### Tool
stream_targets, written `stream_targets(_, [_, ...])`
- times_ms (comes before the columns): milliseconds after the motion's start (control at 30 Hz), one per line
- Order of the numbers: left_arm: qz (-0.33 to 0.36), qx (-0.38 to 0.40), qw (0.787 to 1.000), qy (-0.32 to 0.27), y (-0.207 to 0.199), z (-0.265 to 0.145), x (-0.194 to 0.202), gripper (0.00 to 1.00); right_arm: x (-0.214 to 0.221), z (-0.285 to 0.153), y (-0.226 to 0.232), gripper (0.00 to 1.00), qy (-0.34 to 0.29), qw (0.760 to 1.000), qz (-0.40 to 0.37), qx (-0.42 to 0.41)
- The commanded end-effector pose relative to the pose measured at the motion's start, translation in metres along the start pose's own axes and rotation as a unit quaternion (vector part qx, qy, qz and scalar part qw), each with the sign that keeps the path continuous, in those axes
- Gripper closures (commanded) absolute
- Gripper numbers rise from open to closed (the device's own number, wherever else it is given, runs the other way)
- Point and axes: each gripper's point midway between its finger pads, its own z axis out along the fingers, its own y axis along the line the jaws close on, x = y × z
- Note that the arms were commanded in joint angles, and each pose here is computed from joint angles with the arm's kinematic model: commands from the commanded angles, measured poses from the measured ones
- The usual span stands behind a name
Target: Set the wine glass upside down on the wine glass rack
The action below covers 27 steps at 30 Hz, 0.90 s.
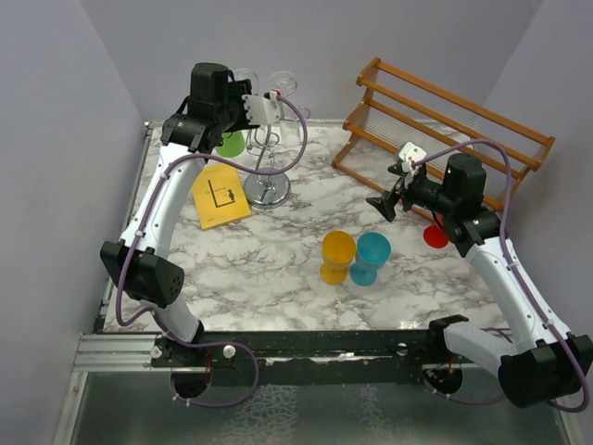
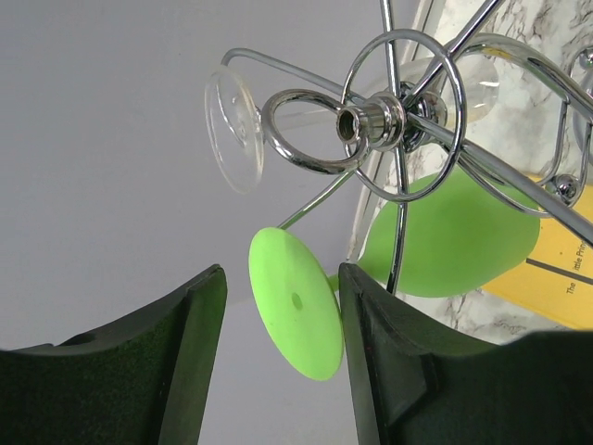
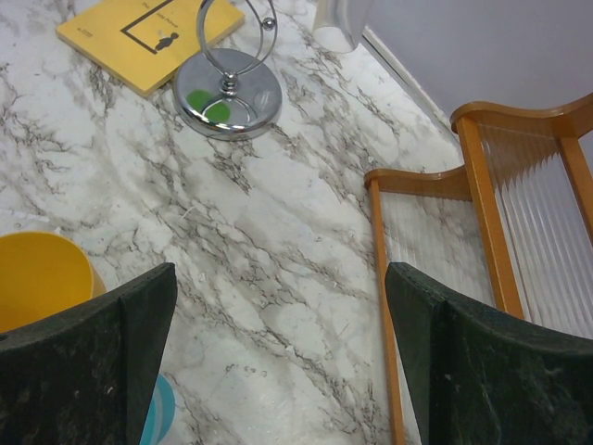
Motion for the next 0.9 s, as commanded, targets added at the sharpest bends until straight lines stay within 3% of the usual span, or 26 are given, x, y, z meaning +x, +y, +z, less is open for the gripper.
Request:
stream_targets(0, [-0.018, 0.012, 1.000, -0.023, -0.004, -0.002, -0.008, 0.45, -0.001, 0.000, -0.006, 0.07, -0.005, 1.000, -0.014, 0.014])
stream_targets(600, [-0.095, -0.015, 0.990, -0.103, 0.016, -0.019, -0.036, 0.40, 0.002, 0.001, -0.008, 0.07, 0.000, 1.000, -0.013, 0.017])
stream_targets(867, [-0.135, -0.045, 0.984, -0.105, 0.031, -0.037, -0.032, 0.40, 0.000, 0.000, -0.008, 0.07, -0.002, 1.000, -0.014, 0.018])
